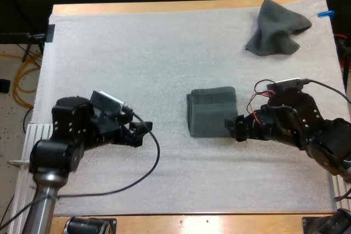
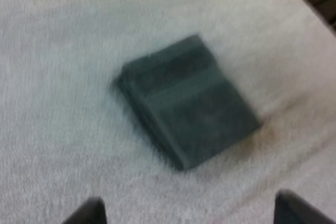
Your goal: Pick towel from pile fold and stack
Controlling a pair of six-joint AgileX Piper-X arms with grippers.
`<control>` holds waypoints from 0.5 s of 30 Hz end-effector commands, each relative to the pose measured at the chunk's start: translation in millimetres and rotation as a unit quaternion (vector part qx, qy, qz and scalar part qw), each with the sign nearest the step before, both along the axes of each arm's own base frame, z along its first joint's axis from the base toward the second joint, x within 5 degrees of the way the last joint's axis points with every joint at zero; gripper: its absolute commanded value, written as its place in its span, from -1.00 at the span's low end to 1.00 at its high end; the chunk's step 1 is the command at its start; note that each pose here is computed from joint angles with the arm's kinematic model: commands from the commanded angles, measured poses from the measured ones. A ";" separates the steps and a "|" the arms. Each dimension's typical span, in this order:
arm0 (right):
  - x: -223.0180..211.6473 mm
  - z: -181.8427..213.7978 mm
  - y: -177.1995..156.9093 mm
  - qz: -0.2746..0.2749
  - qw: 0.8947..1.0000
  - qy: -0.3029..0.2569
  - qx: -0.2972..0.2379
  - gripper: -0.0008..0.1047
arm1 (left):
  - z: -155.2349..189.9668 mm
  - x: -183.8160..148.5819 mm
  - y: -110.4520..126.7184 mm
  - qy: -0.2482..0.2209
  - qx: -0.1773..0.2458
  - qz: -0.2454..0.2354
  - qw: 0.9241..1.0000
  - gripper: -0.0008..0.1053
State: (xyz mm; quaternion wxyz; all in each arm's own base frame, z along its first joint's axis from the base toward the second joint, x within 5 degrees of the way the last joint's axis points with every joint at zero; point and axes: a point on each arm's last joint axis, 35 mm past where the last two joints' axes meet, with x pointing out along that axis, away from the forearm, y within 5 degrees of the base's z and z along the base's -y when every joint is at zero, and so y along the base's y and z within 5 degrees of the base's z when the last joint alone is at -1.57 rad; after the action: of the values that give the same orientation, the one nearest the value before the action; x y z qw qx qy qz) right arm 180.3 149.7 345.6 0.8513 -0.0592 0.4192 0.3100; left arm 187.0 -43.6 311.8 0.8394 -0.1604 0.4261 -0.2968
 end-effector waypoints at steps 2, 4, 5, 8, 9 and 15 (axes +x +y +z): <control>-1.1 1.1 -1.3 0.001 1.000 -0.003 -0.004 0.47 | -8.9 13.8 -1.6 0.006 0.004 0.003 1.000 0.23; -1.1 1.0 -1.3 0.001 1.000 -0.003 -0.004 0.47 | -22.3 28.0 -3.4 0.032 0.005 0.005 0.999 0.34; -1.1 1.0 -1.3 0.001 1.000 -0.003 -0.004 0.47 | -26.6 32.6 -4.0 0.040 0.004 0.007 0.999 0.36; -1.2 1.0 -1.3 0.002 1.000 -0.003 -0.003 0.47 | -49.8 54.9 -8.5 0.073 0.002 0.013 0.997 0.37; -1.3 1.0 -1.2 0.003 1.000 -0.002 -0.002 0.47 | -59.5 63.5 -10.9 0.089 -0.002 0.020 0.996 0.37; -1.3 1.0 -1.1 0.004 1.000 -0.001 -0.002 0.47 | -109.3 96.8 -38.6 0.143 -0.019 0.022 0.989 0.37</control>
State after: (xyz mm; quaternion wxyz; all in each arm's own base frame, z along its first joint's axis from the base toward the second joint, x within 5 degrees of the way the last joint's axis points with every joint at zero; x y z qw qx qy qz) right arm 180.3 149.8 345.6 0.8514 -0.0591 0.4190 0.3101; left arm 281.8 -78.7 204.3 0.7716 -0.2231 0.5350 -0.2619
